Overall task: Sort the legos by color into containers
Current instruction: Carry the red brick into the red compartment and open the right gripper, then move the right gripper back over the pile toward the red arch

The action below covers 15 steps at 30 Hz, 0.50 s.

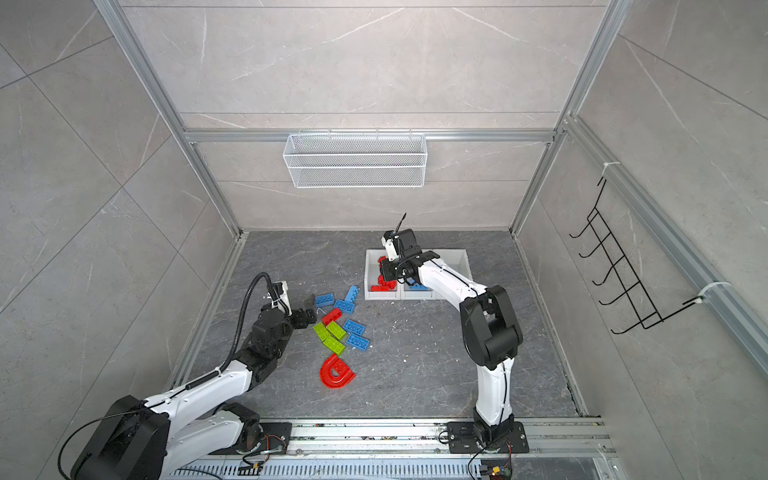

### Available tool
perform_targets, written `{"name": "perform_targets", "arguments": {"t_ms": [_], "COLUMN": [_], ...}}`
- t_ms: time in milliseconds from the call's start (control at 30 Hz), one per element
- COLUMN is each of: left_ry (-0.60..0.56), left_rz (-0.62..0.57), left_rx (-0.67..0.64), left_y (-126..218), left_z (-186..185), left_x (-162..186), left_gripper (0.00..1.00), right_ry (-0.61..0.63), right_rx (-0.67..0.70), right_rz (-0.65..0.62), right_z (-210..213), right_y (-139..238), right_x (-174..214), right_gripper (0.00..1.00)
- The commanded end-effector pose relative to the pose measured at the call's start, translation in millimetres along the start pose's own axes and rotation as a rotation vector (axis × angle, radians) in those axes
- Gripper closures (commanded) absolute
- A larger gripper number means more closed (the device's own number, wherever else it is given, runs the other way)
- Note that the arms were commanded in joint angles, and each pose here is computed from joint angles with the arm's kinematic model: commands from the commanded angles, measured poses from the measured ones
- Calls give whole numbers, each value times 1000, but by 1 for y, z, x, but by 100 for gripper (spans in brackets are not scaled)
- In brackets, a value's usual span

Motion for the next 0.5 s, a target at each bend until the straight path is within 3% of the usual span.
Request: {"name": "perform_targets", "arguments": {"t_ms": [0, 267, 467], "left_ry": [19, 25, 35], "left_rz": [-58, -66, -66], "left_rx": [26, 33, 66], "left_y": [-2, 1, 1], "left_z": [-4, -4, -7], "left_x": [-15, -16, -17], "left_gripper": [0, 0, 0], "right_ry": [-8, -15, 31], "right_rx": [41, 46, -62], "right_rz": [26, 27, -25], "right_z": [-8, -11, 11], "right_y": [-10, -13, 36], "right_x": [-4, -7, -8], "right_gripper": [75, 49, 43]}}
Point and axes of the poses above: each gripper's point midway between its finger pads, its own y axis back along the fingers, its own z axis along the line the jaws close on, x = y × z, the point moved 8 cm from there along y, back along the fingers, and after that the axes turned 4 degrees about -y, right-handed, at the moved point
